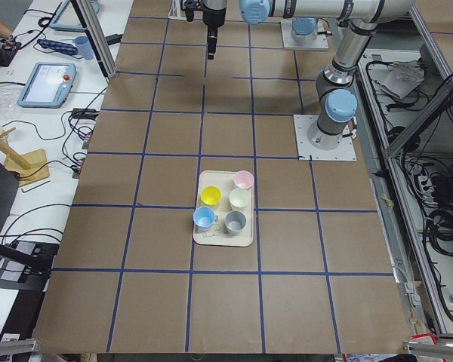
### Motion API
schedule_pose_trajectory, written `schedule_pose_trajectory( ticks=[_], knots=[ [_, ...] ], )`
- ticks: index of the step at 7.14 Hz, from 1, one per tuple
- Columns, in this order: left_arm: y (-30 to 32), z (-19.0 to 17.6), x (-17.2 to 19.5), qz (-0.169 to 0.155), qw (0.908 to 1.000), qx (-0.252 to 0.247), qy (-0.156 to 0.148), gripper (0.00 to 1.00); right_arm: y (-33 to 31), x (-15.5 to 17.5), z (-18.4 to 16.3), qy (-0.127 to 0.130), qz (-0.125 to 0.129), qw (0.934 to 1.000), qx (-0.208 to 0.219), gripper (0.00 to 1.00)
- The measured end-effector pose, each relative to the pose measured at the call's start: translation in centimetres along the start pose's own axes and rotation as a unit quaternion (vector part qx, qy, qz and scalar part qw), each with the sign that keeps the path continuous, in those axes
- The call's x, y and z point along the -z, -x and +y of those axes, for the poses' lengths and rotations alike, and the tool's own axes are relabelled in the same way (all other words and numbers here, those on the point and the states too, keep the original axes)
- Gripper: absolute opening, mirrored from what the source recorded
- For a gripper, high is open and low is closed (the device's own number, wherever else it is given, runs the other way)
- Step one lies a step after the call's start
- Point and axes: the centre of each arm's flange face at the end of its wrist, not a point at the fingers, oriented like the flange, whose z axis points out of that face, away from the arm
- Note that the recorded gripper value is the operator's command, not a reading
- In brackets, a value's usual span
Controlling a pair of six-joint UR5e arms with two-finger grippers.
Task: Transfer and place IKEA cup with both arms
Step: 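Move the right gripper to the light blue cup on the wire rack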
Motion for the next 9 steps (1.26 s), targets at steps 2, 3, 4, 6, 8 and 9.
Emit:
schedule_pose_trajectory(
  ticks=[2,3,4,6,8,9],
  knots=[
    [0.0,0.0,0.0,0.0,1.0,0.0,0.0,1.0,-3.1,-2.3,0.7,0.0,0.002,0.9996,0.028,1.0],
    [0.0,0.0,0.0,0.0,1.0,0.0,0.0,1.0,-4.4,-4.0,0.6,-0.006,0.007,0.9992,0.039,1.0],
    [0.0,0.0,0.0,0.0,1.0,0.0,0.0,1.0,-5.3,-5.7,0.3,-0.012,0.012,0.9989,0.044,1.0],
    [0.0,0.0,0.0,0.0,1.0,0.0,0.0,1.0,-5.8,-7.2,0.0,-0.018,0.016,0.9986,0.047,1.0],
    [0.0,0.0,0.0,0.0,1.0,0.0,0.0,1.0,-5.8,-8.0,-0.1,-0.016,0.014,0.9987,0.046,1.0],
    [0.0,0.0,0.0,0.0,1.0,0.0,0.0,1.0,-5.8,-8.5,-0.1,-0.013,0.011,0.9988,0.046,1.0]
  ],
)
